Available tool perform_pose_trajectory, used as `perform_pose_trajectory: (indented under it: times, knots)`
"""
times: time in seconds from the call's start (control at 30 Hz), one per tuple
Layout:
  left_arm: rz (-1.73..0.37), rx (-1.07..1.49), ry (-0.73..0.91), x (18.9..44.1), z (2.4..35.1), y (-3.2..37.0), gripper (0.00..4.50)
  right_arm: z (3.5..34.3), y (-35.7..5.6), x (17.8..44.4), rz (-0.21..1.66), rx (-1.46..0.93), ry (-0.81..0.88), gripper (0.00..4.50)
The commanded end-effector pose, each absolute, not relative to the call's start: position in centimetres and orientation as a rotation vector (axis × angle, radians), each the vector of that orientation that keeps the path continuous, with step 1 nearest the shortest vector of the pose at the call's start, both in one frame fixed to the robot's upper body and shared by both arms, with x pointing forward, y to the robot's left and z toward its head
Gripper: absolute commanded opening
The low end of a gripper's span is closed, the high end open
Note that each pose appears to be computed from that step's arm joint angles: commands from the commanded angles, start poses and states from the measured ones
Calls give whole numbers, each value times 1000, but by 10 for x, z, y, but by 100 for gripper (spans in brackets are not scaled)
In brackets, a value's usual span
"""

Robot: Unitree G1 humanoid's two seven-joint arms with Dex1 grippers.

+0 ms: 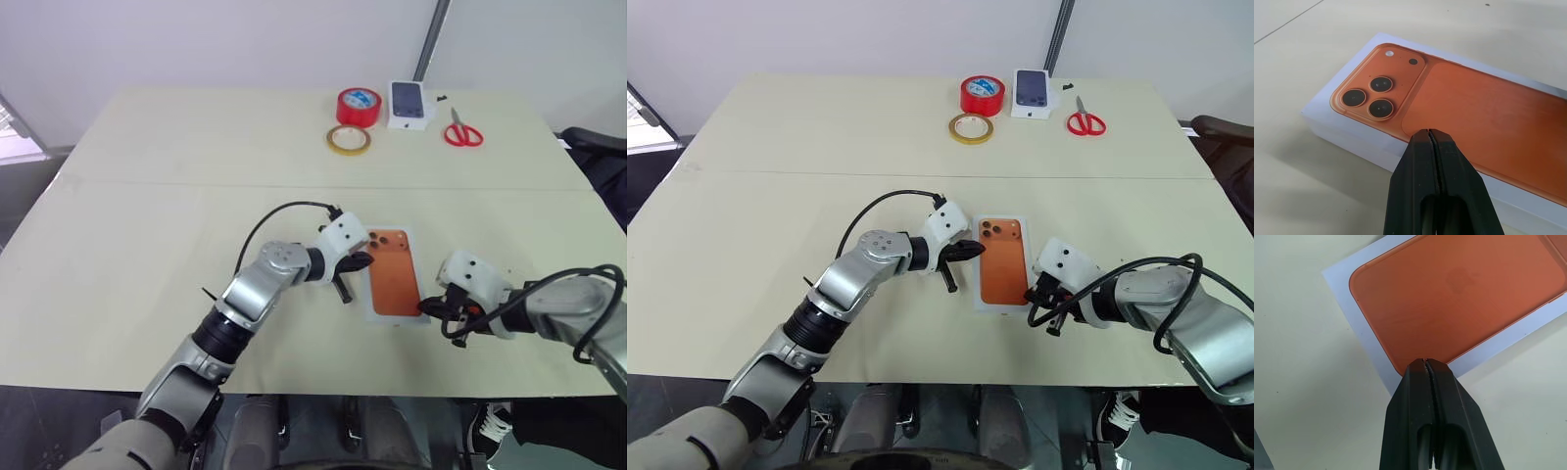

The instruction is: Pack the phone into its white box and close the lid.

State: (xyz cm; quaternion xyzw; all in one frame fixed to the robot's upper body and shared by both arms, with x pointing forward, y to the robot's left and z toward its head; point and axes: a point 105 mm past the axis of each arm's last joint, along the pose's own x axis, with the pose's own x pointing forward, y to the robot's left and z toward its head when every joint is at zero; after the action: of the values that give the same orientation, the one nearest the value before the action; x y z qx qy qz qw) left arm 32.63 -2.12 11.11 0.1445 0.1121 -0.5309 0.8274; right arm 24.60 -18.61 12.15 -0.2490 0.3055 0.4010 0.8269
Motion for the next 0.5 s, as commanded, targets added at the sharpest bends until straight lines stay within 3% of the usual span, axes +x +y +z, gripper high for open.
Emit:
perform_pose_trajectory:
  times: [0.03, 0.27, 0.4, 0.5]
  knots:
    - [-1010, 217, 131, 339, 138, 10, 0, 152, -191, 270, 769, -561, 451, 5]
    - [-754, 146, 30, 345, 170, 92, 0, 183, -215, 304, 669, -537, 247, 5]
    - [-516, 188, 44, 334, 169, 172, 0, 196, -233, 320, 649, -420, 187, 5]
    - [-399, 179, 53, 322, 169, 208, 0, 197, -246, 330, 635, -362, 176, 5]
